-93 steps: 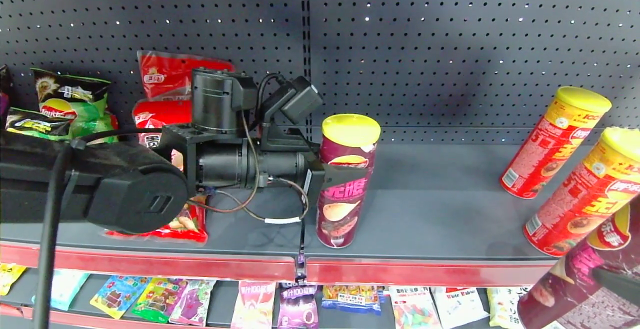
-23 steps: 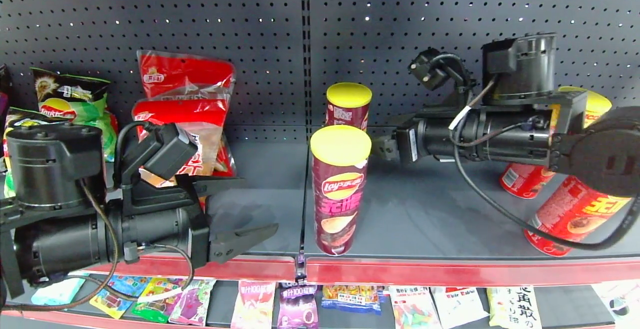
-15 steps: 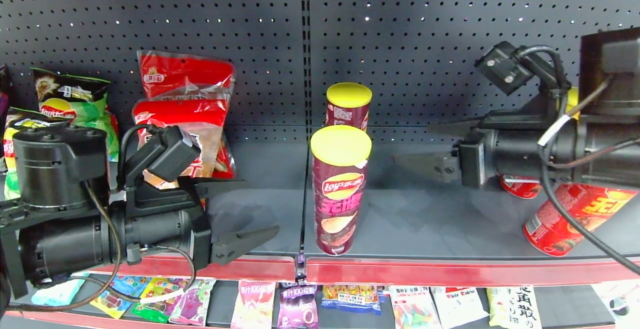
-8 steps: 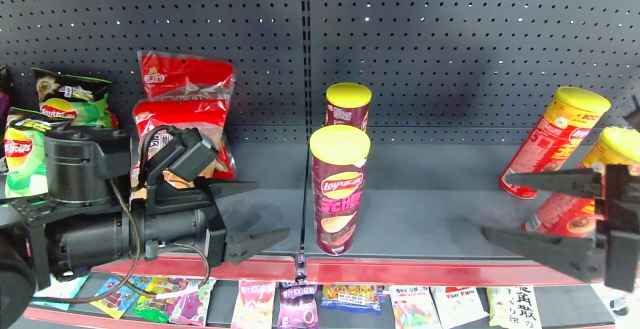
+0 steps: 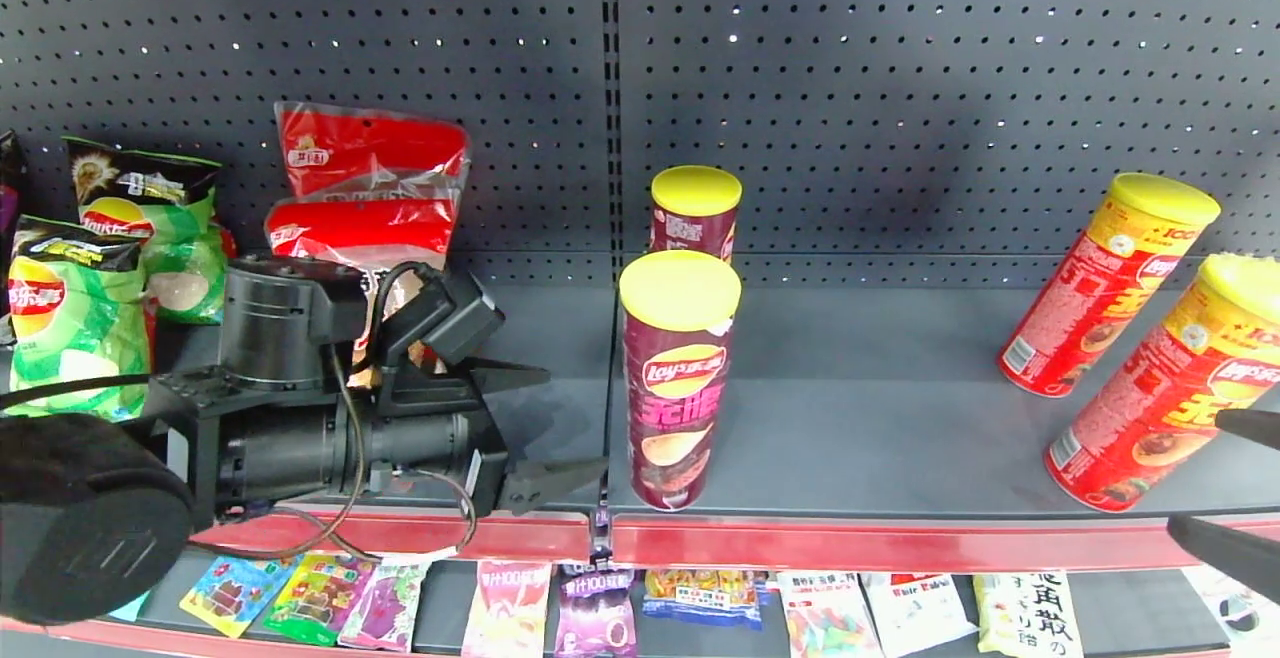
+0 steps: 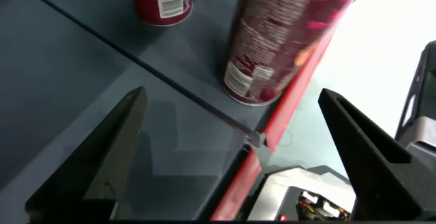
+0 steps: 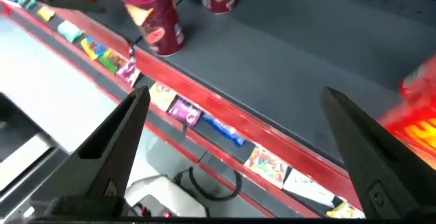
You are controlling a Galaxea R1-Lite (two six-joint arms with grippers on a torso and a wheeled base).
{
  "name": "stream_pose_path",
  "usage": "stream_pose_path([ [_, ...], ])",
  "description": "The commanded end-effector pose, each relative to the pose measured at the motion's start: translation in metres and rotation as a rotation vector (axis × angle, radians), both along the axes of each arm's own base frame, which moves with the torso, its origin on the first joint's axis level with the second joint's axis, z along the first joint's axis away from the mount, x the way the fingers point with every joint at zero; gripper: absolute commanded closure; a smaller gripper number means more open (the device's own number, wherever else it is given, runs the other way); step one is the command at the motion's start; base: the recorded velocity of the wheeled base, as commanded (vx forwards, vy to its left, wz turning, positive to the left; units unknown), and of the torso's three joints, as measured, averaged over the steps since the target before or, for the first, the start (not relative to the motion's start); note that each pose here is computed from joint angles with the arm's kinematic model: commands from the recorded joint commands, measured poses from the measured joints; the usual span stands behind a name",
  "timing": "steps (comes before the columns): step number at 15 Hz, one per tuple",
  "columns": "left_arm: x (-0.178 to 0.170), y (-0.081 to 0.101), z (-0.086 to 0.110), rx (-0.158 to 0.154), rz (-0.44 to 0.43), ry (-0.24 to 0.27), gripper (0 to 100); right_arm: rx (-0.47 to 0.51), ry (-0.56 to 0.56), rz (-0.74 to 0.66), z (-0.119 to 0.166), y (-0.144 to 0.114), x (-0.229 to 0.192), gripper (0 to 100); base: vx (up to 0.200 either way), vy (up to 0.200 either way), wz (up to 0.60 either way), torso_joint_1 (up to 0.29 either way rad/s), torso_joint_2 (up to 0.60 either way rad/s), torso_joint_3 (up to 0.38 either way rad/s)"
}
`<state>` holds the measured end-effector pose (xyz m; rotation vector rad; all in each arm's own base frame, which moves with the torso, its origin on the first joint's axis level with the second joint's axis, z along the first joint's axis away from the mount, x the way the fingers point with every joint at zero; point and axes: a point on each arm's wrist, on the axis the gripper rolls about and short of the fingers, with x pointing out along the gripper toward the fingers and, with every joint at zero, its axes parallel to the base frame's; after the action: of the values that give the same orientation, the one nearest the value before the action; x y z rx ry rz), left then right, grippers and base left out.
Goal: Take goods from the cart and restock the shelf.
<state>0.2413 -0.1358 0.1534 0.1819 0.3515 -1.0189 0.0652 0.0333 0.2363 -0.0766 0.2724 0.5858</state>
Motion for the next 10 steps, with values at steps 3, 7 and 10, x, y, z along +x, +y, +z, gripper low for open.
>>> stream_pose_path([
  [3, 0.022, -0.012, -0.012, 0.021, 0.015, 0.023, 0, 0.007, -0.016, -0.014, -0.002, -0.003, -0.006, 0, 0.0, 0.0, 0.0, 0.0, 0.0, 0.0],
  [7, 0.034, -0.017, -0.013, 0.027, 0.029, 0.014, 0, 0.007, -0.016, -0.041, -0.002, -0.005, -0.005, 0, 0.0, 0.0, 0.0, 0.0, 0.0, 0.0],
  [10, 0.037, -0.019, -0.015, 0.027, 0.031, 0.017, 0, 0.008, -0.015, -0.042, -0.002, -0.005, -0.005, 0, 0.0, 0.0, 0.0, 0.0, 0.0, 0.0],
])
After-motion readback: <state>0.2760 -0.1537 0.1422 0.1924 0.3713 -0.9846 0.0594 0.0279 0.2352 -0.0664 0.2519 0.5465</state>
